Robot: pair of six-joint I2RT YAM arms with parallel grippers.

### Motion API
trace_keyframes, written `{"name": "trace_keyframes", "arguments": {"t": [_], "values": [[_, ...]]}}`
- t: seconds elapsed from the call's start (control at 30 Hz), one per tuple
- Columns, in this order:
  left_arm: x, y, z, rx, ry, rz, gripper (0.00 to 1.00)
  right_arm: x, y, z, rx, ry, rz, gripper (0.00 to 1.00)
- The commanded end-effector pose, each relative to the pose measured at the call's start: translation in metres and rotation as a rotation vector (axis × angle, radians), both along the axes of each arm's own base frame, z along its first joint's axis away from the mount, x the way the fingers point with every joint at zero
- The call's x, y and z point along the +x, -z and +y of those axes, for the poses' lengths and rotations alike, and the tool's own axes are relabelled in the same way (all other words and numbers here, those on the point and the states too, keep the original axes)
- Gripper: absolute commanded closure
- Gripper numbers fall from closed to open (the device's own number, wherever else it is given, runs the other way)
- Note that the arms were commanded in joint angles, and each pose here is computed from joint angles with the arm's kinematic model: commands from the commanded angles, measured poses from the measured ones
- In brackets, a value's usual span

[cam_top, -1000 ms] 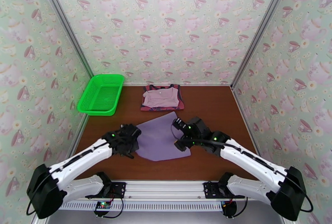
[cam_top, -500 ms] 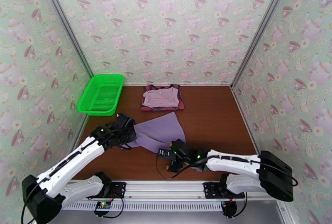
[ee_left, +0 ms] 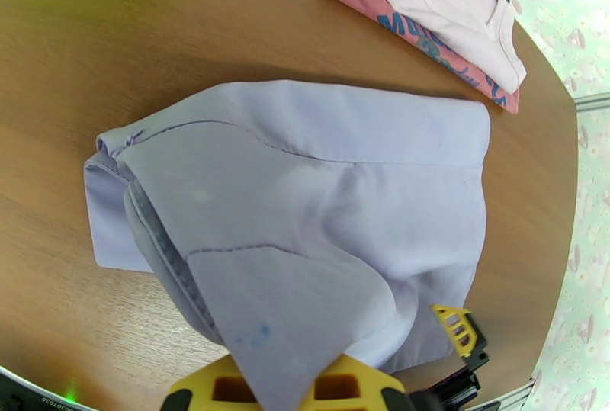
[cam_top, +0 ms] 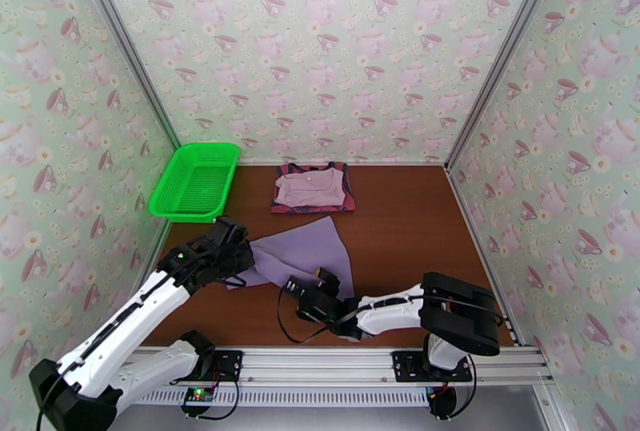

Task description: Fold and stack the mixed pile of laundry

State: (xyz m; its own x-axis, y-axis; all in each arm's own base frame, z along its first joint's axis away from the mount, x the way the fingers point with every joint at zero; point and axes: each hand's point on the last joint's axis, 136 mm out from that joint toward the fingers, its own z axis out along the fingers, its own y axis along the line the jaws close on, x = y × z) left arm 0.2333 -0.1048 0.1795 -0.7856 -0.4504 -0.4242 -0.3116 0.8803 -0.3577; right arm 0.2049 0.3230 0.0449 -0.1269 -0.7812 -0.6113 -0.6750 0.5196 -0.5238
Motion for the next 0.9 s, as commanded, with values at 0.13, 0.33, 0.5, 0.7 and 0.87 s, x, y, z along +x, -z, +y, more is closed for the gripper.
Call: {"name": "trace_keyframes", "arguments": {"t": [0.13,0.33,0.5,0.7,0.87], "values": [[0.002,-0.019,0.012,-0.025,-0.021,-0.036,1.0,0.013,-0.001,-0.039,-0.014,0.172,-0.078,0.09],[0.004,-0.02,0.021,-0.022,-0.043,-0.035,1.0,0.01,-0.011,-0.045,0.018,0.188,-0.069,0.55],[0.009,-0.041,0.024,-0.045,-0.05,-0.082,1.0,0.016,-0.061,-0.044,0.061,0.175,-0.147,1.0],[0.009,-0.081,0.017,-0.096,-0.011,-0.149,1.0,0.023,-0.192,-0.057,0.098,0.074,-0.283,1.0],[0.008,-0.125,0.001,-0.193,0.058,-0.229,1.0,0.014,-0.289,-0.085,0.179,-0.039,-0.304,1.0]]}}
